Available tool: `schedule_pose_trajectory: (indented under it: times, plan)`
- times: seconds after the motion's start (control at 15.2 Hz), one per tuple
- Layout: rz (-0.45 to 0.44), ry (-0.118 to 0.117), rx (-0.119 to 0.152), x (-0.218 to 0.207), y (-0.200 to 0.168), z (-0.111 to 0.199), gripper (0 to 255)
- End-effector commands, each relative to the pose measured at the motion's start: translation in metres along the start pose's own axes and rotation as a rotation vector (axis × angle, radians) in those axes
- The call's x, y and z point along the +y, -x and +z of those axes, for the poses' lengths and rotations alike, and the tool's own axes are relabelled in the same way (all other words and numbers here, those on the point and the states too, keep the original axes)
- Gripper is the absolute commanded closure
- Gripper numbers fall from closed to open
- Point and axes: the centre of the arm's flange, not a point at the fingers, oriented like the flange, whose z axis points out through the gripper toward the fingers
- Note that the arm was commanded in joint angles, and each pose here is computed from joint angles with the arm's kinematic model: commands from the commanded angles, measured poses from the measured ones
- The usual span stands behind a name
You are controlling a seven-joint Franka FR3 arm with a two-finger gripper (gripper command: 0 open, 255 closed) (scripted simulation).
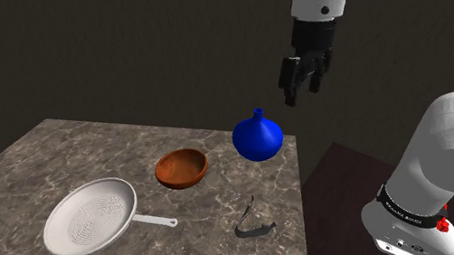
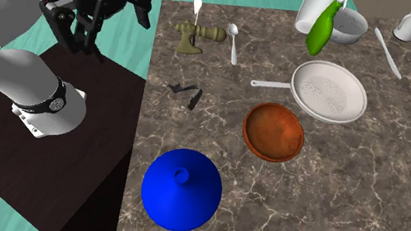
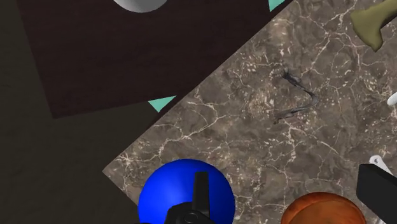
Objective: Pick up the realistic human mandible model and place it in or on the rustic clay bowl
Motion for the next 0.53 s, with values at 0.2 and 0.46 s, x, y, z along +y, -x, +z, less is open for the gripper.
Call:
schedule_pose_trajectory:
  times: [0.2,0.46]
  plan:
    - [0.012,0.023,0.013,-0.045,0.001,0.051,0]
    - [0.02,0.041,0.022,-0.08,0.0,0.094,0]
